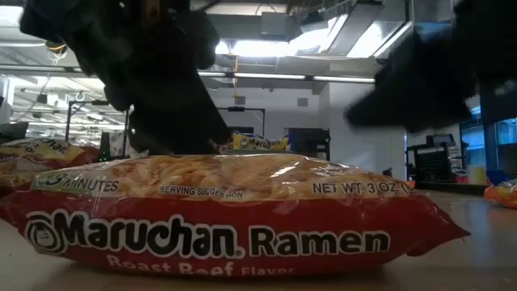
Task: Sort Maruchan noodles
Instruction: Put the red noodle pack into the gray bin
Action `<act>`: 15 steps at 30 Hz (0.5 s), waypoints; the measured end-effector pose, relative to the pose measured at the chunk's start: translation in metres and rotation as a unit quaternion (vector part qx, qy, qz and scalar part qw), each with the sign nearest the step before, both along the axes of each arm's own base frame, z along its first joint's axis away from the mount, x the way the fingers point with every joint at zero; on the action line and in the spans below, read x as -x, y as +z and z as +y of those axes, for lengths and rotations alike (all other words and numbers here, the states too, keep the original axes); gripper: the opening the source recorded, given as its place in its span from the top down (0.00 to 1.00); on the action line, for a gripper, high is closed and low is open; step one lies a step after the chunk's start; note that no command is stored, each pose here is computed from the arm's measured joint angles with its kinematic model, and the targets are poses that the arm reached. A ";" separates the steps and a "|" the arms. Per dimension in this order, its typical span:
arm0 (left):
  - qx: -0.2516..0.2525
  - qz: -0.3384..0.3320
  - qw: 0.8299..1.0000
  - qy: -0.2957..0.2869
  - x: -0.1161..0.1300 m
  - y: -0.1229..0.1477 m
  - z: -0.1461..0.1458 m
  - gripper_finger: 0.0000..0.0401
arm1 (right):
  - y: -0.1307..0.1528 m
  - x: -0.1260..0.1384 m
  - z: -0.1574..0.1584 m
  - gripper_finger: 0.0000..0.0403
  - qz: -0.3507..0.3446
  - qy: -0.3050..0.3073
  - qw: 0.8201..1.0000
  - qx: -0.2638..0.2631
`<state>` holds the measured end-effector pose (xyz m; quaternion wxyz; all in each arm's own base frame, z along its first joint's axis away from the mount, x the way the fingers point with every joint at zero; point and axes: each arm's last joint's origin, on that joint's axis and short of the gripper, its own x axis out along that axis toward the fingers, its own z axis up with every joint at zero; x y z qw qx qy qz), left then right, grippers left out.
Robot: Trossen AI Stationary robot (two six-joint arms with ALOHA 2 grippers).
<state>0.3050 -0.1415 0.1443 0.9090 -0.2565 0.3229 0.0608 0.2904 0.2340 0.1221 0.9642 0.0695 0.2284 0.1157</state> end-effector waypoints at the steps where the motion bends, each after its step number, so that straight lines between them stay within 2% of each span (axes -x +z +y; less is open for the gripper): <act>1: 0.007 0.003 1.000 -0.004 -0.002 -0.002 0.001 0.53 | -0.005 -0.001 0.001 0.40 0.003 0.002 1.000 -0.003; 7: 0.034 0.031 0.999 -0.016 -0.007 -0.016 0.007 0.39 | -0.013 -0.008 0.009 0.40 0.007 0.038 0.999 -0.008; 11: 0.050 0.040 0.998 -0.023 -0.008 -0.020 0.008 0.32 | -0.013 -0.017 0.017 0.40 -0.005 0.053 0.998 0.022; 15: 0.066 0.041 0.996 -0.037 -0.009 -0.019 0.007 0.30 | -0.022 -0.022 0.015 0.40 0.026 0.043 0.997 0.066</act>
